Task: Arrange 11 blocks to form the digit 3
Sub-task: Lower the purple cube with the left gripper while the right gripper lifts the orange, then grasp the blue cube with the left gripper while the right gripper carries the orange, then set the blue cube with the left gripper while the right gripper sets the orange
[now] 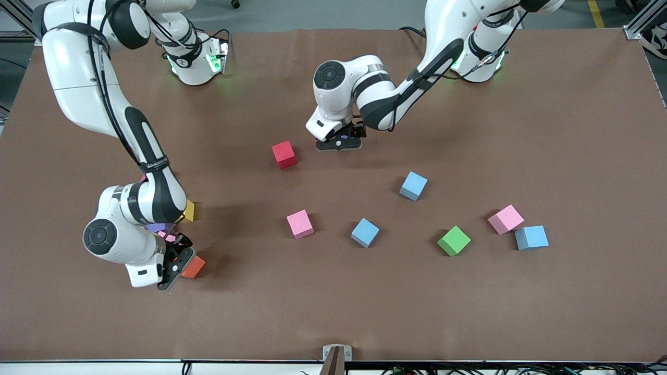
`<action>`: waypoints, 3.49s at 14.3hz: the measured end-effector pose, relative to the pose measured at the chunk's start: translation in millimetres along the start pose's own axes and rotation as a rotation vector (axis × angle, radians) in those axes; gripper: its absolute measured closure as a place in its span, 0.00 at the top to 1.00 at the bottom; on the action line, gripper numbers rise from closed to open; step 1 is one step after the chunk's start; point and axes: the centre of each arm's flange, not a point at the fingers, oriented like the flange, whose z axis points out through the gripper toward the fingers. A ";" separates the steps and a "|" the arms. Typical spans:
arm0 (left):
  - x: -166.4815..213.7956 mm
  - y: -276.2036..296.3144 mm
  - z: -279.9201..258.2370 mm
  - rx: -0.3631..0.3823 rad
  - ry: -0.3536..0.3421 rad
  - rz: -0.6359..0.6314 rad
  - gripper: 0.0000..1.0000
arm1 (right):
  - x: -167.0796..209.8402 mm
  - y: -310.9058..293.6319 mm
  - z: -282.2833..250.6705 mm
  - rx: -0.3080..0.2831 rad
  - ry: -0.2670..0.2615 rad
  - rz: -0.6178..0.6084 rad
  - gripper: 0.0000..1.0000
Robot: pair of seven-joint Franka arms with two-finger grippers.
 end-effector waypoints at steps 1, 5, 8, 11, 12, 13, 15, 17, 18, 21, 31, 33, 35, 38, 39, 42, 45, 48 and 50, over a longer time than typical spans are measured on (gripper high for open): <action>11.3 -10.2 -20.9 0.010 0.026 -0.025 1.00 | 10.7 -9.8 -12.6 0.011 -0.008 -0.034 0.57; 78.2 -84.2 -93.2 0.118 0.058 -0.195 1.00 | 44.8 -68.5 -56.4 -0.016 0.007 -0.129 0.57; 142.2 -166.2 -96.1 0.165 -0.002 -0.325 1.00 | 65.4 -147.2 -71.9 -0.014 0.001 -0.227 0.57; 184.4 -243.7 -72.0 0.172 -0.086 -0.481 1.00 | 92.1 -239.4 -84.7 0.004 -0.022 -0.308 0.57; 188.0 -258.2 -60.1 0.183 -0.105 -0.536 1.00 | 101.7 -269.7 -83.4 0.017 -0.039 -0.343 0.57; 188.3 -266.3 -45.3 0.186 -0.114 -0.593 1.00 | 111.8 -297.2 -80.3 0.027 -0.052 -0.379 0.57; 181.7 -270.8 -7.5 0.149 -0.106 -0.693 1.00 | 128.1 -341.7 -71.1 0.038 -0.071 -0.428 0.57; 169.2 -269.7 26.4 0.090 -0.090 -0.789 1.00 | 137.9 -373.1 -64.5 0.044 -0.084 -0.434 0.57; 162.0 -266.8 38.6 0.066 -0.084 -0.843 1.00 | 141.8 -383.8 -63.5 0.044 -0.087 -0.433 0.57; 142.3 -254.2 57.5 0.016 -0.077 -0.957 1.00 | 152.1 -412.4 -61.8 0.040 -0.090 -0.426 0.57; 128.6 -239.6 69.7 -0.023 -0.032 -0.923 1.00 | 158.1 -482.0 -0.1 0.031 -0.070 -0.455 0.57; 128.7 -238.6 75.3 -0.022 -0.034 -0.916 1.00 | 157.2 -490.8 11.5 0.038 -0.083 -0.469 0.56; 129.4 -236.9 79.4 -0.031 -0.042 -0.928 1.00 | 156.8 -500.8 19.1 0.044 -0.096 -0.485 0.56; 131.0 -234.8 81.5 -0.046 -0.045 -0.944 1.00 | 156.8 -513.6 28.2 0.051 -0.110 -0.506 0.56; 131.0 -234.6 82.8 -0.046 -0.048 -0.946 1.00 | 157.0 -516.9 29.8 0.051 -0.112 -0.508 0.56; 130.9 -232.8 88.1 -0.057 -0.057 -0.951 1.00 | 159.8 -526.3 31.3 0.044 -0.099 -0.497 0.56; 130.0 -231.3 95.1 -0.062 -0.072 -0.955 0.89 | 161.8 -530.5 32.6 0.038 -0.087 -0.485 0.56; 133.5 -230.5 92.8 -0.070 -0.070 -1.020 0.62 | 162.0 -530.7 32.7 0.038 -0.085 -0.484 0.56; 135.8 -227.7 89.0 -0.078 -0.066 -1.060 0.61 | 162.7 -530.8 32.8 0.036 -0.080 -0.484 0.56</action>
